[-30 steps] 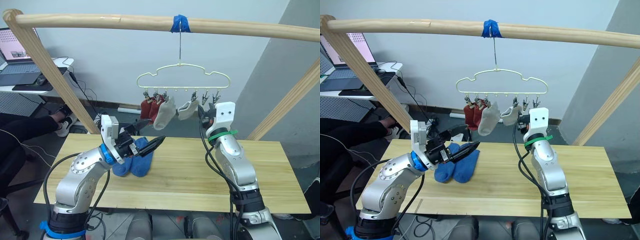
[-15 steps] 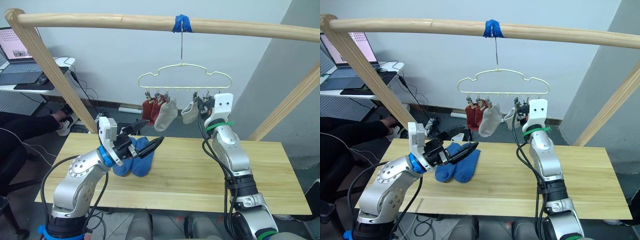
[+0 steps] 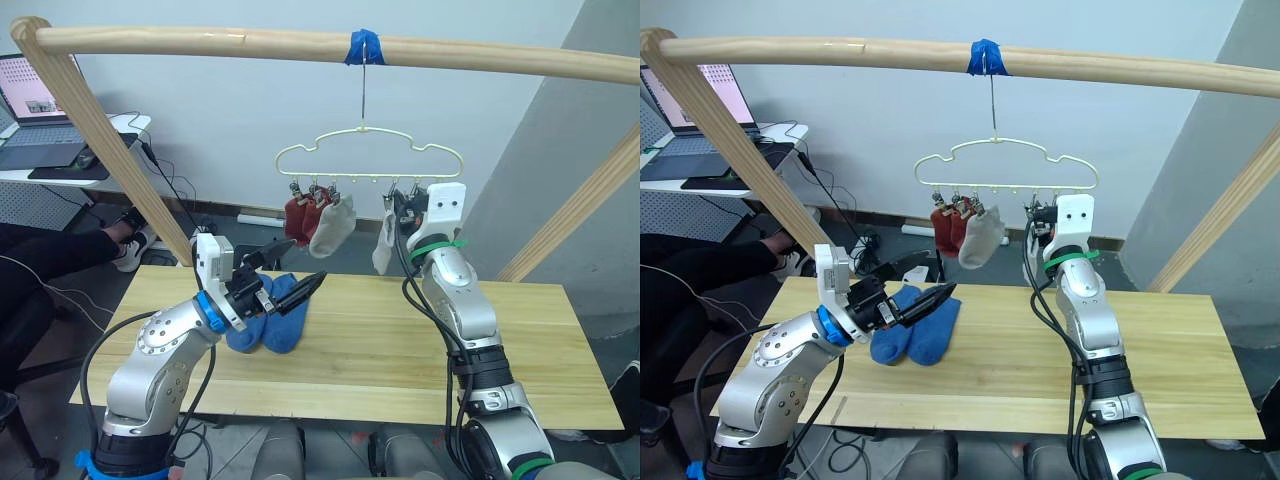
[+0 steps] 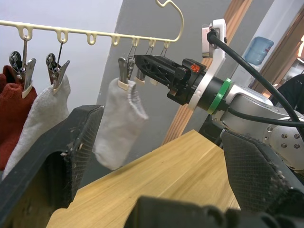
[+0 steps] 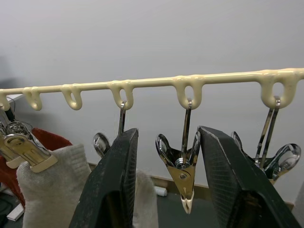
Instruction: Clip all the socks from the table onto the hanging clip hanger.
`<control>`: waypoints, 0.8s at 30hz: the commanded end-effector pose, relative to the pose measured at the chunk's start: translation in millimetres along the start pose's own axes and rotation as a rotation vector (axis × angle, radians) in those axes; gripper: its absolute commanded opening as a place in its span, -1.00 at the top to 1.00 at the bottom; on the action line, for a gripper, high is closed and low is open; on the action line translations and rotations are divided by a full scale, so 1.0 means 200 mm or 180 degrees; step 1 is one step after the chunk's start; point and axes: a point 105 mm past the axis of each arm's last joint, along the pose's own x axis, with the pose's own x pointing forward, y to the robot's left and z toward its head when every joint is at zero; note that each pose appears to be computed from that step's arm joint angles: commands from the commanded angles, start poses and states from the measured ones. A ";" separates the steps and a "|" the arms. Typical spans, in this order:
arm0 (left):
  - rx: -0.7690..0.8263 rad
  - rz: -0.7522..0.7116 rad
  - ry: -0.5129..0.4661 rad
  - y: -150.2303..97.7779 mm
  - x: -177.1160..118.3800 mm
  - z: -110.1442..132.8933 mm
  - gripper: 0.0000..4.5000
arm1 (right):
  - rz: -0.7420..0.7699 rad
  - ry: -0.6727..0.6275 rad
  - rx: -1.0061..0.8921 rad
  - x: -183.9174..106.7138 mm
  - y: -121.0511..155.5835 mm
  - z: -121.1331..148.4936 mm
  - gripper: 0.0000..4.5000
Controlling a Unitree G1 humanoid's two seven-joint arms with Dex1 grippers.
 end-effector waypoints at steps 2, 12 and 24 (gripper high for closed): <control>0.0161 -0.0012 -0.0115 -0.01 0.00 0.06 -1.00 | -0.0059 -0.0180 -0.0010 0.02 -0.02 0.08 0.08; 0.0140 -0.0010 -0.0112 -0.02 0.01 0.06 -1.00 | -0.0096 -0.0177 0.0041 0.02 -0.04 0.08 0.85; -0.0006 0.0343 0.0320 0.08 -0.08 -0.08 -1.00 | 0.0362 0.0048 0.0152 0.00 0.00 0.08 0.99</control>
